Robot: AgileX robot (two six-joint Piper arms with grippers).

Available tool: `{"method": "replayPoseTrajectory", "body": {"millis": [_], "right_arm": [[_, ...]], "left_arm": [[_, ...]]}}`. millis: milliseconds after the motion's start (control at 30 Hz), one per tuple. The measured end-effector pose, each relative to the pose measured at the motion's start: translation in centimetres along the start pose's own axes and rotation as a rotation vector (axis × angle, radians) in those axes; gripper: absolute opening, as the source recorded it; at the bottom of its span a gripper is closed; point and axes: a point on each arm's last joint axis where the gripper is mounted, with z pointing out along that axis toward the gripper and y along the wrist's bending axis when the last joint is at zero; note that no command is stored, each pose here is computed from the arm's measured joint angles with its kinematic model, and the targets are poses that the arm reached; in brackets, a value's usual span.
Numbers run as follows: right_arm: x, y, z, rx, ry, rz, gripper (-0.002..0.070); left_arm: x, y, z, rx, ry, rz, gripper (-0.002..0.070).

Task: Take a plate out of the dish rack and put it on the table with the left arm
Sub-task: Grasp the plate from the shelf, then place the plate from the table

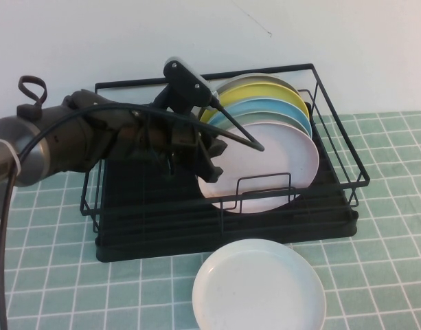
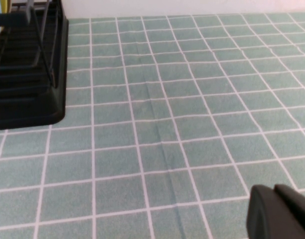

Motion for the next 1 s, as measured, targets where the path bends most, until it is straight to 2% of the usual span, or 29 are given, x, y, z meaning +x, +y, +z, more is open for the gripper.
{"method": "replayPoseTrajectory", "body": {"millis": [167,367,467,500,633,733,833,1000], "right_arm": [[0.0,0.0,0.0,0.000,0.000,0.000,-0.0002],[0.0,0.0,0.0,0.000,0.000,0.000,-0.0002],[0.0,0.0,0.0,0.000,0.000,0.000,-0.0002],[0.0,0.0,0.0,0.000,0.000,0.000,-0.0002],[0.0,0.0,0.0,0.000,0.000,0.000,-0.0002],[0.0,0.0,0.0,0.000,0.000,0.000,-0.0002],[0.0,0.0,0.0,0.000,0.000,0.000,-0.0002],[0.0,0.0,0.0,0.000,0.000,0.000,-0.0002]], "left_arm": [[-1.2,-0.2,-1.5,-0.005,-0.034,0.026,0.0098],[-4.5,-1.1,-6.3,-0.039,-0.147,0.086,0.0087],[-6.1,-2.2,-9.3,-0.017,-0.202,0.105,0.0030],[-7.0,-3.2,-11.6,0.001,-0.236,0.127,0.0016],[-8.0,-5.0,-15.3,0.044,-0.262,0.121,0.0005],[-7.8,-5.9,-17.0,0.075,-0.207,0.092,0.0004],[-6.7,-6.5,-17.6,0.123,-0.081,0.016,0.0003],[-4.2,-6.5,-16.7,0.149,0.203,-0.201,0.0003]]}}
